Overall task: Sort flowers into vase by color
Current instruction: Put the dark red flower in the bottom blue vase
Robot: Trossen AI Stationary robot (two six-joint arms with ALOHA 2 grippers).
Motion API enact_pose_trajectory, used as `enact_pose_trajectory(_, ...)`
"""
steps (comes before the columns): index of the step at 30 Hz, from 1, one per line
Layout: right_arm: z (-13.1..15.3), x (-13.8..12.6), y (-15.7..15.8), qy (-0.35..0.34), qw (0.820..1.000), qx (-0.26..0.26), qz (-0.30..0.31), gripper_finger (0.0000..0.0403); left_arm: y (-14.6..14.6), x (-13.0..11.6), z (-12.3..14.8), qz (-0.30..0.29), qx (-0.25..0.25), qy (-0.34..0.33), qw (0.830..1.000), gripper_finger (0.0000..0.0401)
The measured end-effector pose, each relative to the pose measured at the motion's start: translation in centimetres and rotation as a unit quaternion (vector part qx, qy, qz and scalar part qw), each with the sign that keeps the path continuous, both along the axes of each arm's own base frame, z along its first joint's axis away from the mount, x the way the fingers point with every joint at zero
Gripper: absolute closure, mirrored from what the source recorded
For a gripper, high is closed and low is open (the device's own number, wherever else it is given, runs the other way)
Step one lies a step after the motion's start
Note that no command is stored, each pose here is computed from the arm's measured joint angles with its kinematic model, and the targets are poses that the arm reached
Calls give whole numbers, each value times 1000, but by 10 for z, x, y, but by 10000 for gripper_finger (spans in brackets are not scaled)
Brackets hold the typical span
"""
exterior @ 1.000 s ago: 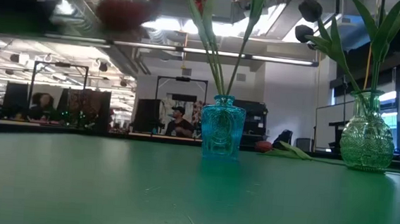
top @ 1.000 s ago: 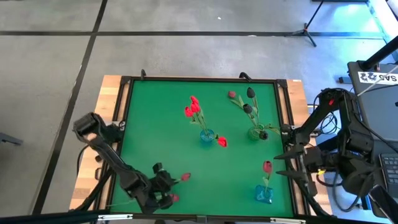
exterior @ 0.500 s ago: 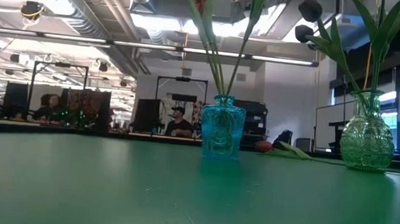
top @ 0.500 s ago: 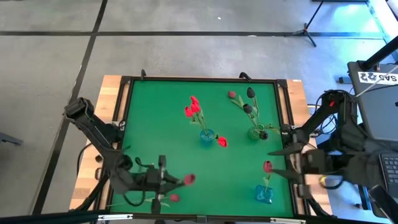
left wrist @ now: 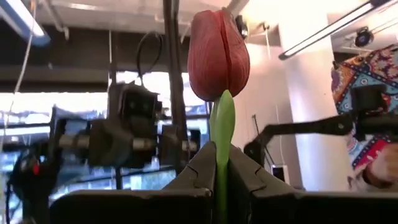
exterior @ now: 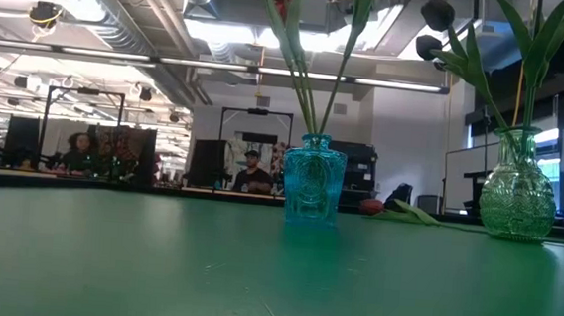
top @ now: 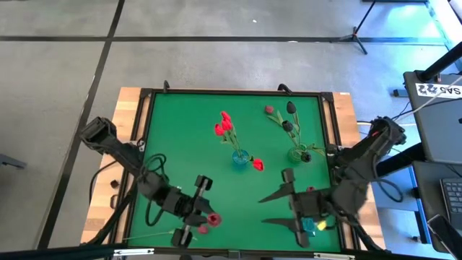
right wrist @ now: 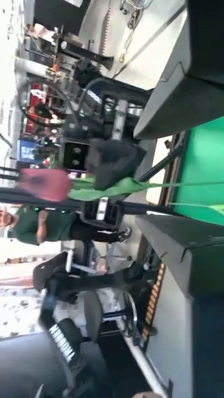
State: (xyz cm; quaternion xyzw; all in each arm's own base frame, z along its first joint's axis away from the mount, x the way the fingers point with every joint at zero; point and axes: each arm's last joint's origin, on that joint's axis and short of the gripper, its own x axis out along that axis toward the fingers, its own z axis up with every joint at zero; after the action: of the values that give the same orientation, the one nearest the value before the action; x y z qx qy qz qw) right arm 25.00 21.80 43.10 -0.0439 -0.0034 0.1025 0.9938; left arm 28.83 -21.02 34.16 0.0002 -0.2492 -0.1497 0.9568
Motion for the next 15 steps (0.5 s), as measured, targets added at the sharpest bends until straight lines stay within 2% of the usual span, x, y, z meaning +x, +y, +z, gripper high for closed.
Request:
enact_pose_trajectory(7,-20,31,-3,22,999,-16,33,194,15,6,6,-14,11,-50,999,392)
enact_pose_trajectory(15,-39,74,-16,-2,999,-30,-13,194,41,20,10,4,13,-76,997,392)
